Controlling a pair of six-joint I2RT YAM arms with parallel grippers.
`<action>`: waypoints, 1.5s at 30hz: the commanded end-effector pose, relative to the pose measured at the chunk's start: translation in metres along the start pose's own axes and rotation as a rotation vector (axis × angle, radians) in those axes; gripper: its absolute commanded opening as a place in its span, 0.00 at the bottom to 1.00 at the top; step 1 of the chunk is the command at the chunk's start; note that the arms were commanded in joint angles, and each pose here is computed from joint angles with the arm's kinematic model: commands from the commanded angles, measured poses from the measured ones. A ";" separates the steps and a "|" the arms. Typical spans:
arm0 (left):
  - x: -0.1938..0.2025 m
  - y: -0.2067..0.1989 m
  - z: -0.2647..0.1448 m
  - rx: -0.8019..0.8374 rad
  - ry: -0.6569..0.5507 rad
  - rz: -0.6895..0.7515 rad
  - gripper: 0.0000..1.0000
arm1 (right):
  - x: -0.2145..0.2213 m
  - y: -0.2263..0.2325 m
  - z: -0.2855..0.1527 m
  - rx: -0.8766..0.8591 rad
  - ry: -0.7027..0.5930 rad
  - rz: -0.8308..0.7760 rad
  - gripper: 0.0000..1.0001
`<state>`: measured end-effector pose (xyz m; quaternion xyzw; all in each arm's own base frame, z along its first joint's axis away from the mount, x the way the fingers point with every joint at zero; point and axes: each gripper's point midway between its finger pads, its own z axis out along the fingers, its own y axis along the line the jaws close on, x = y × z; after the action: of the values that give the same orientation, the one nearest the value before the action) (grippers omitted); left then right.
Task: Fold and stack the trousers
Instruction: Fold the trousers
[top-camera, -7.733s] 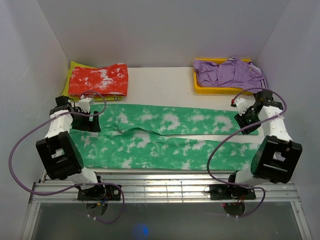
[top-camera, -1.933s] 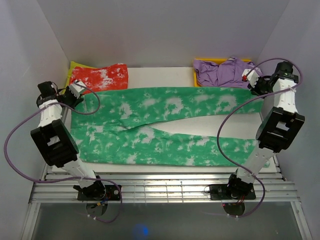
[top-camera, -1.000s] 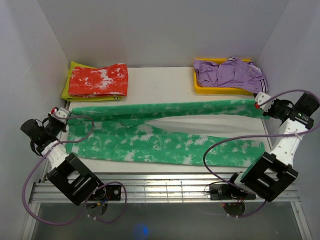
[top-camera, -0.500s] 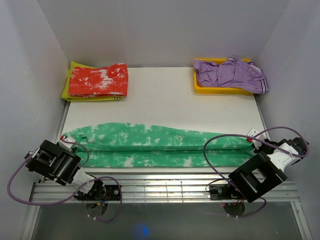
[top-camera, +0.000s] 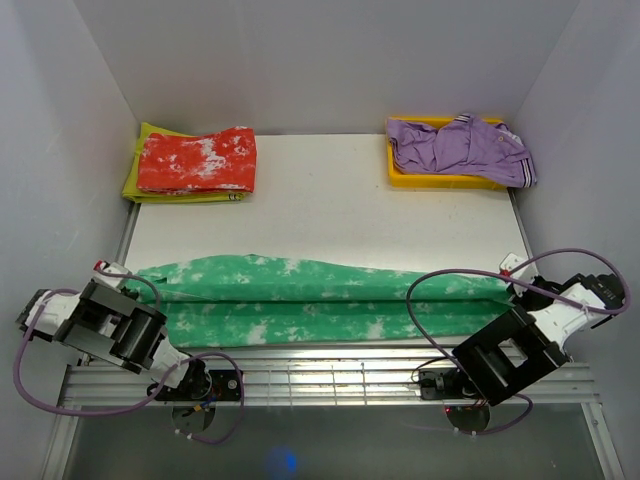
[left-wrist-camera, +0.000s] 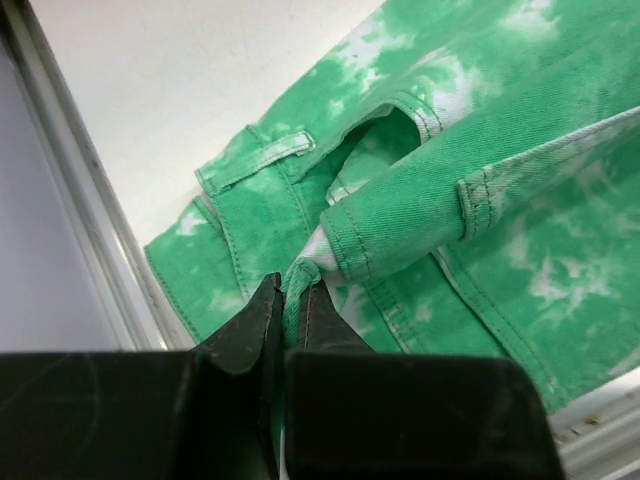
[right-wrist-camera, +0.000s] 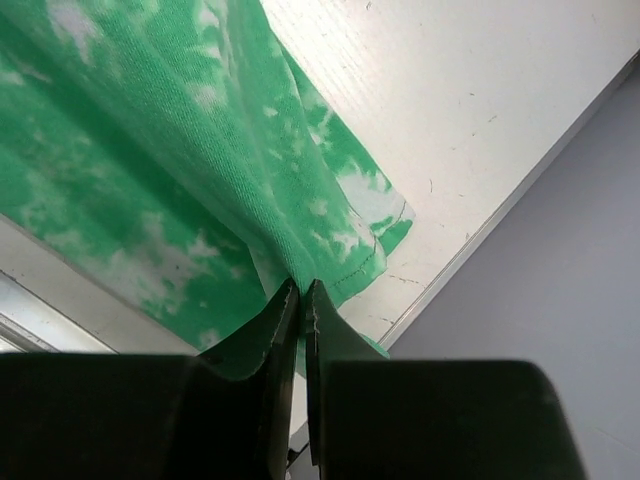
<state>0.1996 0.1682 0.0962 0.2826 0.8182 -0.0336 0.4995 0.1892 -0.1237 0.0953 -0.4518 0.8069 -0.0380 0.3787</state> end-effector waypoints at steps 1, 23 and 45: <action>0.011 0.001 -0.018 0.041 0.080 0.248 0.00 | 0.015 -0.034 -0.015 -0.005 0.114 -0.600 0.08; -0.014 0.032 -0.050 0.038 0.176 0.094 0.87 | 0.004 -0.107 -0.044 0.050 0.132 -0.331 0.90; 0.018 -0.026 0.144 0.223 0.540 -0.158 0.62 | 0.009 0.003 0.095 -0.354 0.371 0.203 0.79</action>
<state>0.2500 0.0800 0.0224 0.3065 0.9147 -0.1432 0.2210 0.2091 -0.0841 0.0197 -0.4567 0.8744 0.1109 0.1210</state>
